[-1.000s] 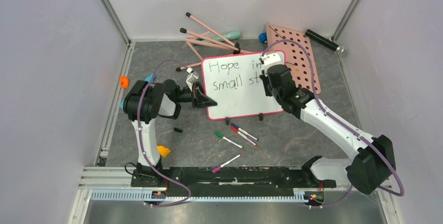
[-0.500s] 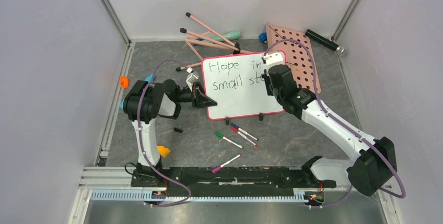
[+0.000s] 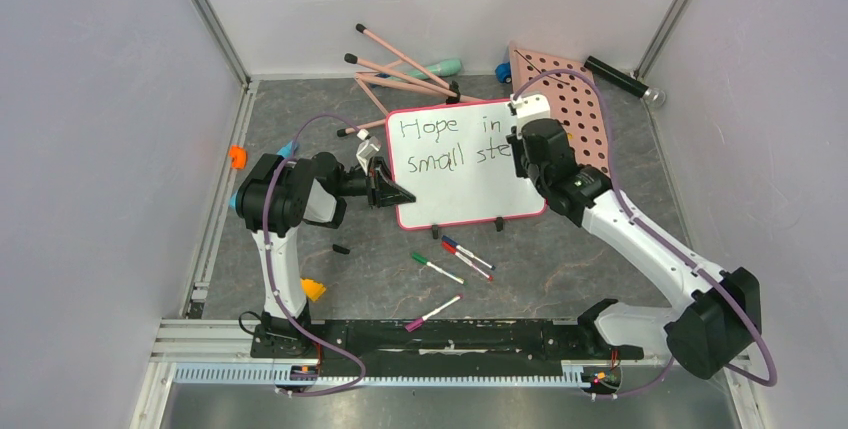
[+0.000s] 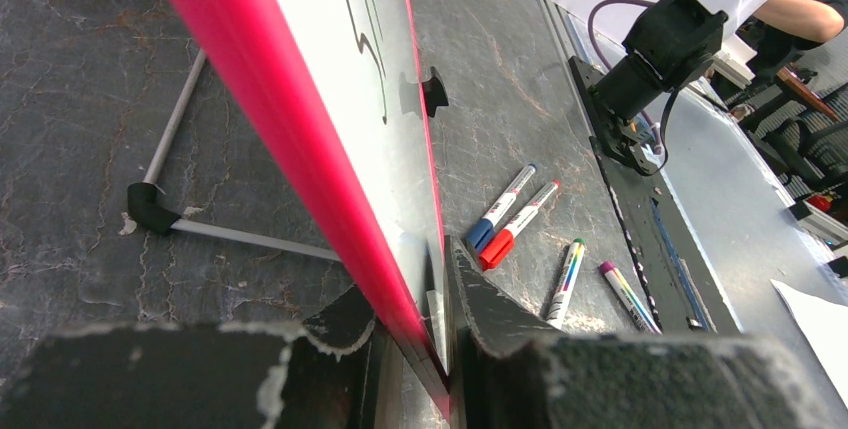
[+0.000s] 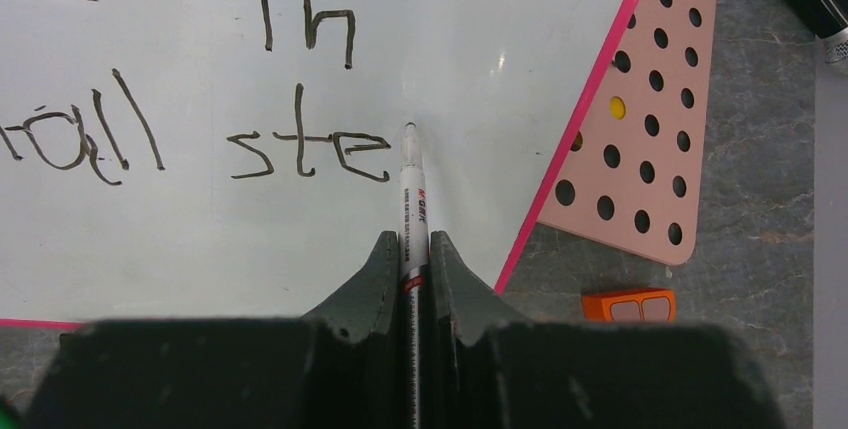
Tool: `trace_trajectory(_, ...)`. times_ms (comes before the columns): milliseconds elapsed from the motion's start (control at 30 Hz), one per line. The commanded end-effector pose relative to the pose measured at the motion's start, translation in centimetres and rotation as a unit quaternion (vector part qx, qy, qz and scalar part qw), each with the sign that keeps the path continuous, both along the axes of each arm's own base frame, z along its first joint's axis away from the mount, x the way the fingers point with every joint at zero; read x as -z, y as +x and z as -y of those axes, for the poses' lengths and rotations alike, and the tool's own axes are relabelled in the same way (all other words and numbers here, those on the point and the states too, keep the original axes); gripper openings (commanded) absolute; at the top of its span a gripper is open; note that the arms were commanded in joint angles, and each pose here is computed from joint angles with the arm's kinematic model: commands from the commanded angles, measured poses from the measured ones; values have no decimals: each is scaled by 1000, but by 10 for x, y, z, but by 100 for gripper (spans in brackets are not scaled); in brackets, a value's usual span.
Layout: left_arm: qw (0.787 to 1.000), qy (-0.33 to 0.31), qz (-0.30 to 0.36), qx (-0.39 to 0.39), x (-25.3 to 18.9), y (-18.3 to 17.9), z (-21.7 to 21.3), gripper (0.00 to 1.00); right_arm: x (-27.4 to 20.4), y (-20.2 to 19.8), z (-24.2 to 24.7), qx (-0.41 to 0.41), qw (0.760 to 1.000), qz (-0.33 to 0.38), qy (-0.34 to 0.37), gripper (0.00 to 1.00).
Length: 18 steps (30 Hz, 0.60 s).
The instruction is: Write a sentence on the whiteboard
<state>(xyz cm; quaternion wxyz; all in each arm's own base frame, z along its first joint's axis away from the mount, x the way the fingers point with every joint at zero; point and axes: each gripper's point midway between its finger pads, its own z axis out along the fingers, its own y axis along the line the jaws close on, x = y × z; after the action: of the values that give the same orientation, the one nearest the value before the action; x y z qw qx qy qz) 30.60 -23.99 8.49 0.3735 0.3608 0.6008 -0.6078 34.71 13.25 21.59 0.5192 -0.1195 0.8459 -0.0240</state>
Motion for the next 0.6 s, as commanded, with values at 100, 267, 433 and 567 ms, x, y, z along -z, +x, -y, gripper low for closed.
trace_trajectory(100, 996, -5, 82, 32, -2, -6, 2, 16, -10, 13, -6, -3, 1000, 12, 8, 0)
trace_trajectory(267, 996, -5, 81, 32, -2, -6, 2, 16, -6, 13, -5, 1, 1000, 9, 4, 0)
trace_trajectory(433, 996, -5, 82, 33, -2, -6, 2, 16, 6, 6, -1, 0, 1000, -2, 1, 0)
trace_trajectory(567, 996, -5, 82, 32, -2, -6, 2, 16, 22, -3, 2, -3, 1000, -18, -2, 0)
